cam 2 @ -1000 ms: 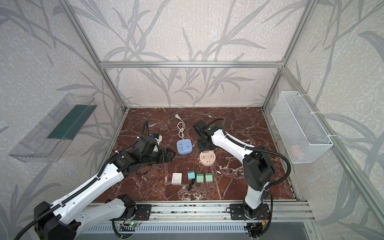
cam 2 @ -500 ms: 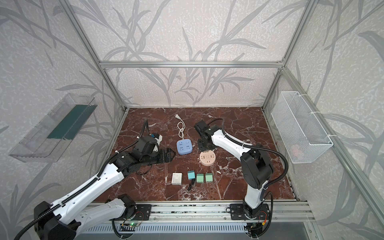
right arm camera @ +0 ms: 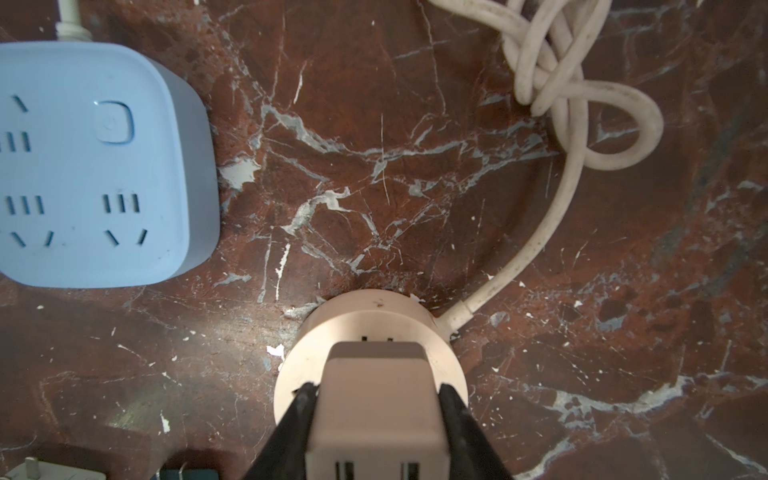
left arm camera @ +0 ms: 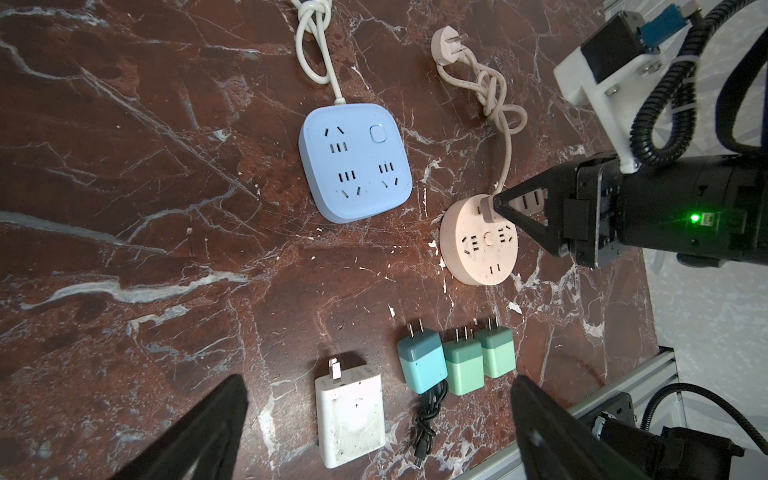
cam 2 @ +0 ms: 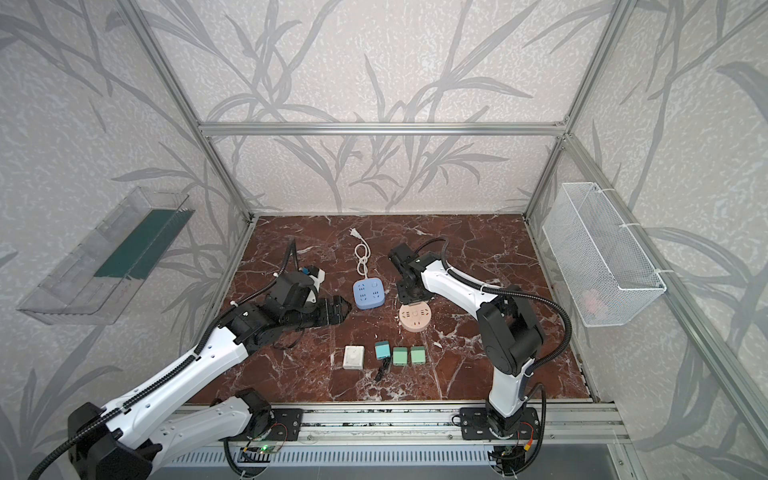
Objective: Insert the plug
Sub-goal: 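Lower the adapter prongs into the round pink strip's socket with the right gripper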
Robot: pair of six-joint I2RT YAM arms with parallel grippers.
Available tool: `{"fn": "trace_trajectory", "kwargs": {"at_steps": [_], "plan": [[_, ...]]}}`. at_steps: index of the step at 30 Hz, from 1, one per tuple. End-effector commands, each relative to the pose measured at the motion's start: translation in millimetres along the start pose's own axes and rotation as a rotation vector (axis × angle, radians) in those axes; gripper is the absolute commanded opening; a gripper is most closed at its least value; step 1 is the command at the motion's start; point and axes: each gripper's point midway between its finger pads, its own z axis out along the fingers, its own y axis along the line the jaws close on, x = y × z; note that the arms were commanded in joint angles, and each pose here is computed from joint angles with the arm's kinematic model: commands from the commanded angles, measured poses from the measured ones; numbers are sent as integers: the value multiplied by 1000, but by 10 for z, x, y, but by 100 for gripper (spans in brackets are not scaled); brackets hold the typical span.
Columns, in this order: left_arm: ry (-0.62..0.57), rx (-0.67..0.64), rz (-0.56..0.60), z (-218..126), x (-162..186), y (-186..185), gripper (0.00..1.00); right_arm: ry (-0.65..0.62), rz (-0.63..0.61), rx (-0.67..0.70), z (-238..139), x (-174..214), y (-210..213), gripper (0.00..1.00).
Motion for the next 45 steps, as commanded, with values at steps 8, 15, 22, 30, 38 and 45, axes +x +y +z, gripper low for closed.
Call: {"fn": "trace_trajectory", "kwargs": {"at_steps": [8,15,22,30,38,45], "plan": [[-9,9,-7,-10,19,3,96,25,13,28,118,91,-63,0],[-12,12,-15,5,38,17,95,39,24,28,138,163,-80,0],[-13,13,-12,11,39,17,95,63,36,38,184,271,-119,0],[-14,11,-13,15,40,24,95,104,42,62,269,413,-173,0],[-12,14,-16,35,40,19,96,122,47,74,294,514,-201,0],[-14,11,-15,30,47,31,95,139,41,82,328,584,-169,0]]}}
